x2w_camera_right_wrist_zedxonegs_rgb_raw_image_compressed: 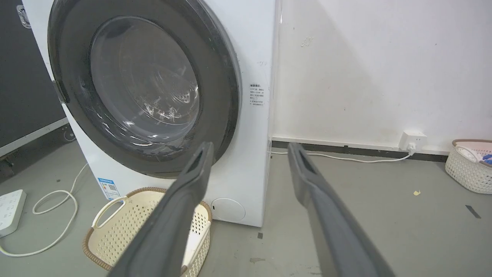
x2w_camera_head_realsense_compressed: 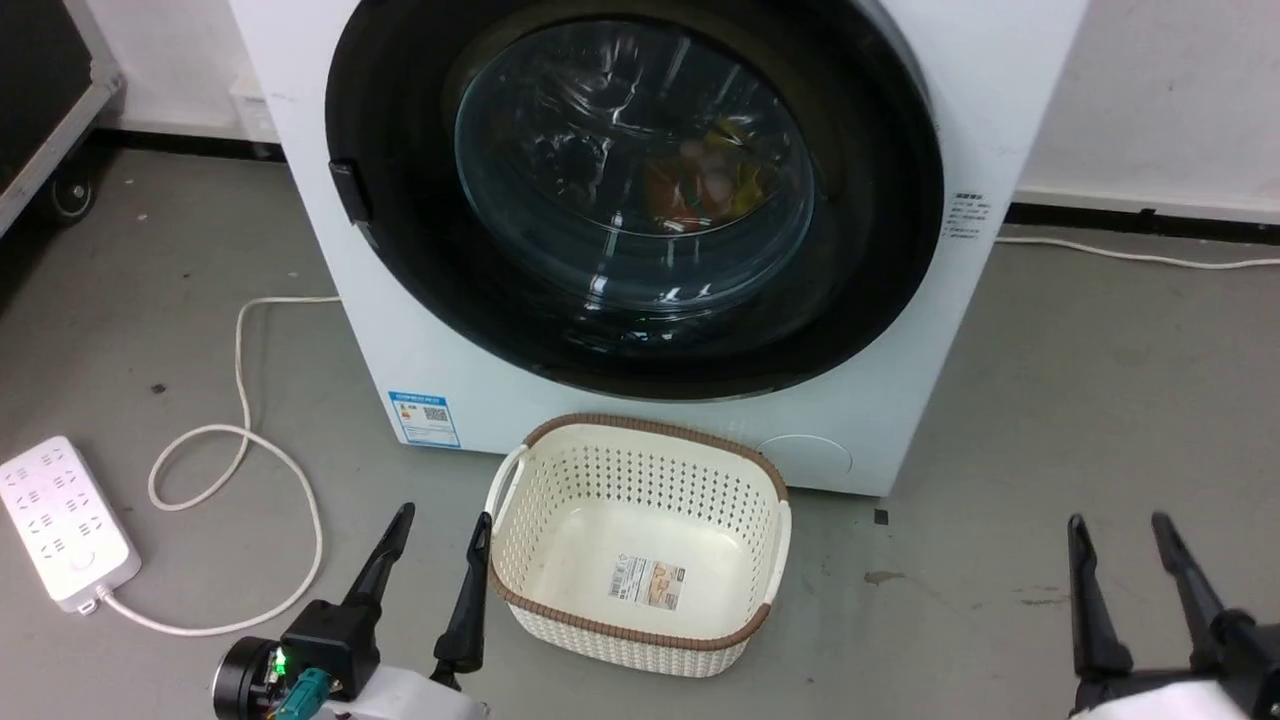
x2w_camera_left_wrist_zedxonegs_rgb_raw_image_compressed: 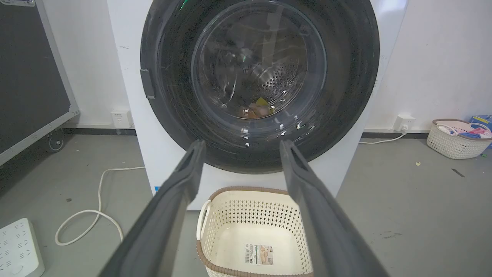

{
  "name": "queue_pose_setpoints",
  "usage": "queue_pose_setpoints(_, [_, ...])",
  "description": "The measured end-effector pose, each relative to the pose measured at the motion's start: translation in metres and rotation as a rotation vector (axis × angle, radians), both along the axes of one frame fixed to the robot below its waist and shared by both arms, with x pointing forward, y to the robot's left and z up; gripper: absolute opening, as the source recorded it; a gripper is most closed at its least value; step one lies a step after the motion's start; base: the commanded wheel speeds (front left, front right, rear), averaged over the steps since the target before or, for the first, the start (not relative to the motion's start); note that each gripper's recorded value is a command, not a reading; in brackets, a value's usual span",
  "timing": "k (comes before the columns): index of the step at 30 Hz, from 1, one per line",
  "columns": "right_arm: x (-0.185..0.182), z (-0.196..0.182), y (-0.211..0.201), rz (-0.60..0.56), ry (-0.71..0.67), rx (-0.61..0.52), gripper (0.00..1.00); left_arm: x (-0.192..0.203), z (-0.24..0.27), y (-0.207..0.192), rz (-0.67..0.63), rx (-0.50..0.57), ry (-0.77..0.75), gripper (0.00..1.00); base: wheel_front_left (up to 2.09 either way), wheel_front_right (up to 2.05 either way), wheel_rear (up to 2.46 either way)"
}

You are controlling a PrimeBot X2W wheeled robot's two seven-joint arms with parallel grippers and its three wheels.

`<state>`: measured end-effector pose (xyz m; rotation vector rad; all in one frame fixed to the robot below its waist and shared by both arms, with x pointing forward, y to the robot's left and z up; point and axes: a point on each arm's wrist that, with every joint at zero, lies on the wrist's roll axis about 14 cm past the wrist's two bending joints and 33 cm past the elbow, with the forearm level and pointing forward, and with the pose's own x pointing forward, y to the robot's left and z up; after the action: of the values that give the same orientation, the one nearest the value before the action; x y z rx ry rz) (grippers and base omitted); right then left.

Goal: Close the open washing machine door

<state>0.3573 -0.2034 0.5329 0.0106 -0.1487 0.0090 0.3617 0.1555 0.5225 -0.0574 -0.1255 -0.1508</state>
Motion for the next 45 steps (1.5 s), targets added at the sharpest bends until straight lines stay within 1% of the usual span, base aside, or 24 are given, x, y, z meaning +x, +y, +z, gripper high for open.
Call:
queue_pose_setpoints(9, [-0.005,-0.012,0.007,0.019,0.037,0.004,1.00,-0.004,-0.002,-0.002,-0.006,0.001,0.006,1.00,0.00,0.00,0.00])
queue_pose_setpoints(10, [-0.005,-0.012,0.007,0.019,0.038,0.004,0.00,-0.004,-0.003,-0.002,-0.006,0.001,0.009,0.00,0.00,0.00,0.00])
queue_pose_setpoints(45, [-0.003,-0.016,0.015,0.042,0.082,-0.006,0.00,0.001,-0.002,0.002,0.024,0.027,0.039,0.00,0.00,0.00,0.00])
